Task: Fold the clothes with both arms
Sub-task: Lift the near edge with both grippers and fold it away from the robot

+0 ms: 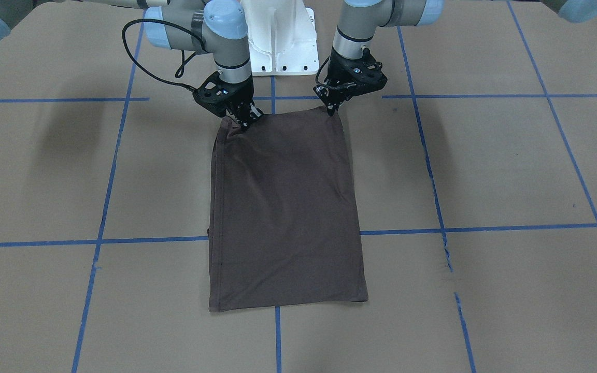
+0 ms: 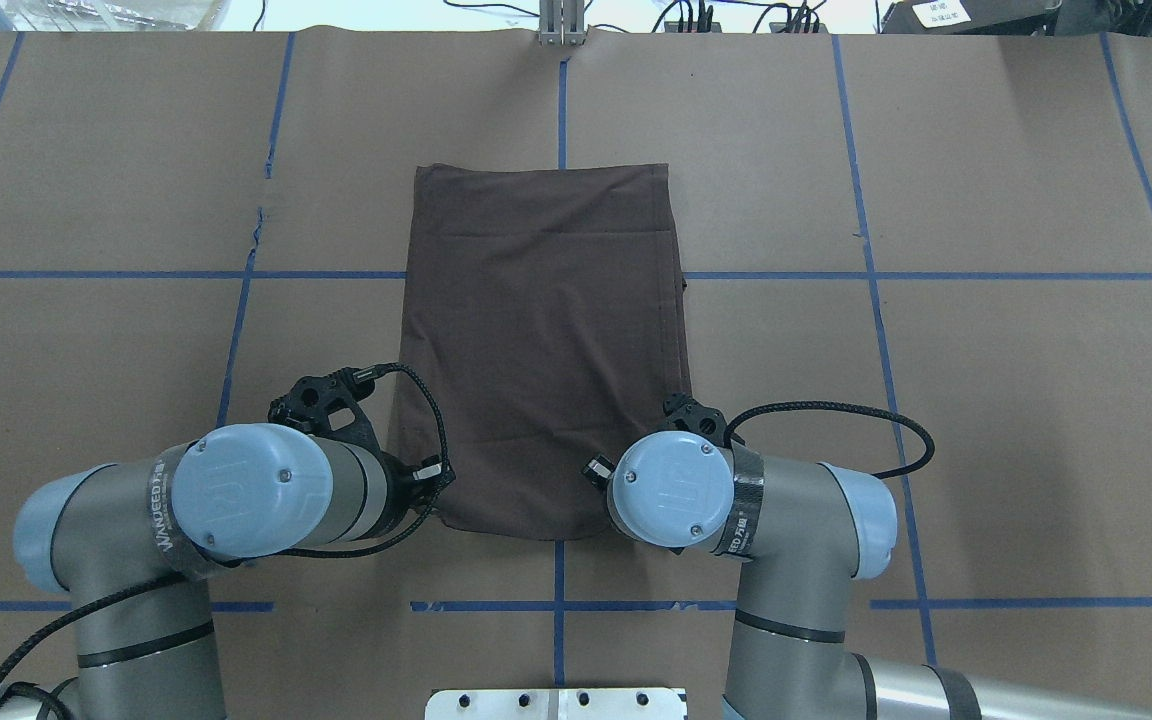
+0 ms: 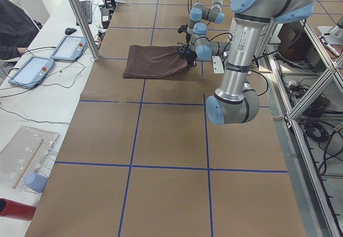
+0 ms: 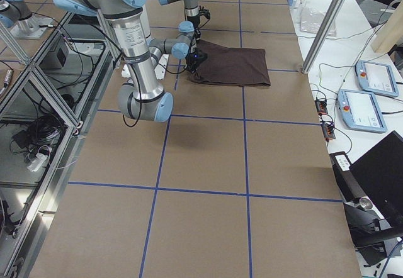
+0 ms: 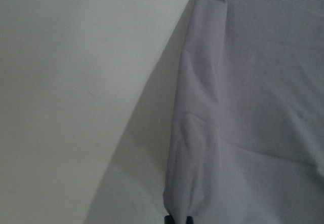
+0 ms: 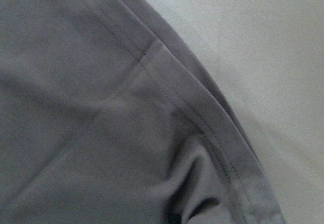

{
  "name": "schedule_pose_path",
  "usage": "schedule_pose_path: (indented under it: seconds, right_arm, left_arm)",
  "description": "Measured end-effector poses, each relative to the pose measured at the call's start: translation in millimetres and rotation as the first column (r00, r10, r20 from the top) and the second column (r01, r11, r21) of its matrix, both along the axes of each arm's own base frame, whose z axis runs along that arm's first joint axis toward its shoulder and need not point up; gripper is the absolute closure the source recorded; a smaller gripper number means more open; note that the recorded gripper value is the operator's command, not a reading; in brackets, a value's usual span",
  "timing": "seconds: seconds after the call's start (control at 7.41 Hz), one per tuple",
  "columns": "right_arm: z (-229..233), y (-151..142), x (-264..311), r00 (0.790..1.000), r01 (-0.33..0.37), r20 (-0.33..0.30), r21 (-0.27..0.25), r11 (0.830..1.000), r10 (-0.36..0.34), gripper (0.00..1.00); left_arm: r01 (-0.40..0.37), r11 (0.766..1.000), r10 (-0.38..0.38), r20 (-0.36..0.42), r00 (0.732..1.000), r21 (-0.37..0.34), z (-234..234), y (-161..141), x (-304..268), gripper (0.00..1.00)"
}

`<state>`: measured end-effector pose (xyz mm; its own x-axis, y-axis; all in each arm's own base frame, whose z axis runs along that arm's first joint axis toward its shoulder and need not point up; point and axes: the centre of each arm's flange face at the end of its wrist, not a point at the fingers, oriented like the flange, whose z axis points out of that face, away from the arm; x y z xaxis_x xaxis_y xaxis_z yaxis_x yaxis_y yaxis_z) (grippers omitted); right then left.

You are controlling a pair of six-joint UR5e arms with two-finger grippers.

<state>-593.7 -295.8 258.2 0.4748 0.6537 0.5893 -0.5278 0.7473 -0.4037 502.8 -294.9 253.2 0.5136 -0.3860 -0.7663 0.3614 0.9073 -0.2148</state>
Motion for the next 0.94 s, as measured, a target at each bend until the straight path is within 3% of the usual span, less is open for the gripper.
schedule_pose_path:
  seconds: [0.4, 0.94]
  right_arm:
    - [1, 3, 7, 0.999, 0.036, 0.008, -0.001, 0.999, -0.036, 1.0]
    - [-24, 43, 51, 0.991, 0.111, 0.071, 0.018, 0.994, -0.112, 1.0]
  left_arm:
    - [0.001, 1.0, -0.001, -0.017, 1.0, -0.002, -7, 5, -4, 1.0]
    - [-0.076, 0.997, 0.074, -0.08, 0.994, -0.03, -42, 67, -13, 1.0]
